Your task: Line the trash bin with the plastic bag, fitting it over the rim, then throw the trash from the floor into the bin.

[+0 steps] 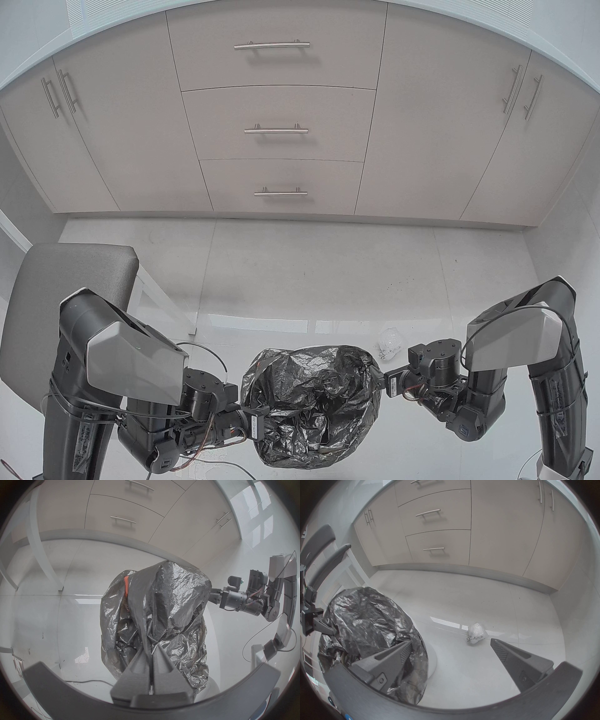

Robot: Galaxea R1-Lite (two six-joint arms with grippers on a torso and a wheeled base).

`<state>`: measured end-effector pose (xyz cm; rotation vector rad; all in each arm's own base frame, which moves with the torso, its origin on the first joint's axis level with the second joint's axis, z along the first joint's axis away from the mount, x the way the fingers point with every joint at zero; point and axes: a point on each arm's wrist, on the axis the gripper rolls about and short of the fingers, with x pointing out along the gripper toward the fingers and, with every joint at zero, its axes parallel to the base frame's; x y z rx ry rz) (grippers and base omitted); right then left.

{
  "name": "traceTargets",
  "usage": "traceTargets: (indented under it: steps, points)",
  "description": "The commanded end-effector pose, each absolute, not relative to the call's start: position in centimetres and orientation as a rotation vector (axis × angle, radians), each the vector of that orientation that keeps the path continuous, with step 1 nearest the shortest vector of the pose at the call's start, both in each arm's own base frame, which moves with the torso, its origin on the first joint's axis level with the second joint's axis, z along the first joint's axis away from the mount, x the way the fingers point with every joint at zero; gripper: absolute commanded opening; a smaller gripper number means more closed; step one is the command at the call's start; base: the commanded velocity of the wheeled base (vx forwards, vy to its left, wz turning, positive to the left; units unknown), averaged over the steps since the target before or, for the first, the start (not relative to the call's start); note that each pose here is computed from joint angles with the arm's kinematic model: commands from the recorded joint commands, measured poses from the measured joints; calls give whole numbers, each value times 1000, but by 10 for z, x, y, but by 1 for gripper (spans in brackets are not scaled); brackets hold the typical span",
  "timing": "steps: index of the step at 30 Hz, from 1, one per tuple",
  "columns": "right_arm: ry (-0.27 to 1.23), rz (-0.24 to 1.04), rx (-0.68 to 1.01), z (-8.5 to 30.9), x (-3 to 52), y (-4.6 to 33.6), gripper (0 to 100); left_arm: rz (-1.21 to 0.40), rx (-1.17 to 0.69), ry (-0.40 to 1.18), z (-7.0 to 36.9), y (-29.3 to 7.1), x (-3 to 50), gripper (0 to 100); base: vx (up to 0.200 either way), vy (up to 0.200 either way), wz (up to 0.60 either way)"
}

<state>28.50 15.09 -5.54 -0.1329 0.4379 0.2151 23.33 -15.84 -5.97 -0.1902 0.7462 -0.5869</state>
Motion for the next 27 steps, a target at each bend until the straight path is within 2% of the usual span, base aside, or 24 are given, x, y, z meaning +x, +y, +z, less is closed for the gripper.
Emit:
traceTargets:
  steps: [1,3,6,8,14,18,22,27]
  points:
    - [377,278,-111,-19,265,157,100,-585,-190,749,-60,-158,233,0,0,0,0]
    - [374,300,-113,-13,258,159,100,-585,-190,749,-60,-158,233,0,0,0,0]
    - [385,427,-127,-3,236,167,100,-585,-190,749,-60,-158,233,0,0,0,0]
    - [362,447,-126,0,236,174,100,-585,-191,747,-60,-158,233,0,0,0,0]
    - [248,458,-164,16,247,188,100,-586,-189,752,-60,-158,232,0,0,0,0]
    - [204,383,-216,12,257,202,100,-581,-183,758,-61,-158,230,0,0,0,0]
    - [158,381,-244,14,266,210,100,-561,-177,751,-61,-158,230,0,0,0,0]
    - [162,388,-263,10,271,216,100,-557,-175,753,-62,-158,230,0,0,0,0]
